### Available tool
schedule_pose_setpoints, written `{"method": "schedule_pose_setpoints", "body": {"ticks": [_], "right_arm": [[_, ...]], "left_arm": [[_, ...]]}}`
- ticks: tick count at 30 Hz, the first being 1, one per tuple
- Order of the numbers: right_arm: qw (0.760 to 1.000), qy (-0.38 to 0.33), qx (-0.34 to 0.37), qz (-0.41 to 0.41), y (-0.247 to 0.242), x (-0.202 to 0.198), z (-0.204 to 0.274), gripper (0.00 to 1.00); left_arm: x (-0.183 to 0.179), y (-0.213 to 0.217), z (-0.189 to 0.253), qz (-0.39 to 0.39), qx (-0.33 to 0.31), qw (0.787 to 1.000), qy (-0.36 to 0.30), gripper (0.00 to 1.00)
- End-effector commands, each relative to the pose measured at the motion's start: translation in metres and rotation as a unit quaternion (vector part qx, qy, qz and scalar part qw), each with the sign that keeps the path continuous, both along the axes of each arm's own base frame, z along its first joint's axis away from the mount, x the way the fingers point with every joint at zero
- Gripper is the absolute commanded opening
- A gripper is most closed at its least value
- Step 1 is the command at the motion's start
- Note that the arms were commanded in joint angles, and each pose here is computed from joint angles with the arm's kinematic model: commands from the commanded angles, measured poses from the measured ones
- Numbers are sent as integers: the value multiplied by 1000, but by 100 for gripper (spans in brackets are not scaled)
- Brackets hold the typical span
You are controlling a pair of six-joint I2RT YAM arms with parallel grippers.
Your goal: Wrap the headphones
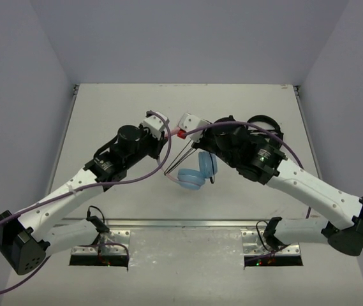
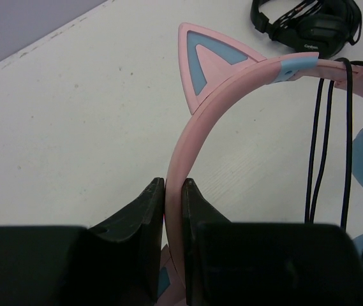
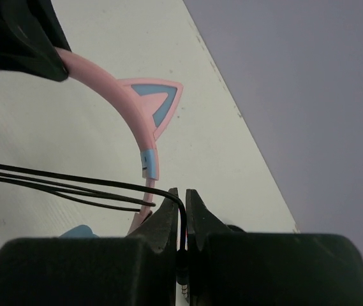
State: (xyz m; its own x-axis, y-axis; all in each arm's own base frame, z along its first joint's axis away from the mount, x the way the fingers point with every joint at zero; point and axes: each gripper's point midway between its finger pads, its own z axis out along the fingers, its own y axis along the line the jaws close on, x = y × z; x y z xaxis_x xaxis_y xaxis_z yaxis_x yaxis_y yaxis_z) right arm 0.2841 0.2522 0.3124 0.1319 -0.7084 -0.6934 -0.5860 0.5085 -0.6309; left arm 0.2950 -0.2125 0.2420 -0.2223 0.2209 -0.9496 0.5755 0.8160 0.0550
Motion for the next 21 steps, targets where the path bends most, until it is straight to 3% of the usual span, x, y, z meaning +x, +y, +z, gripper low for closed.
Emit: {"method": "schedule_pose_setpoints", "body": {"ticks": [1,11,21], "right_arm": [[997,-23,49,-53,-27,20,11,1],[990,40,53,-123,-80,54,-25,1],[982,122,115,-91,-74,34,-57,10]], "left_arm": [[-15,-14,24,-54,-23,998,-21,0],[-20,-23,27,-82,-30,996,-22,0],[-35,-48,51,-149,-88,985,-24,0]]}}
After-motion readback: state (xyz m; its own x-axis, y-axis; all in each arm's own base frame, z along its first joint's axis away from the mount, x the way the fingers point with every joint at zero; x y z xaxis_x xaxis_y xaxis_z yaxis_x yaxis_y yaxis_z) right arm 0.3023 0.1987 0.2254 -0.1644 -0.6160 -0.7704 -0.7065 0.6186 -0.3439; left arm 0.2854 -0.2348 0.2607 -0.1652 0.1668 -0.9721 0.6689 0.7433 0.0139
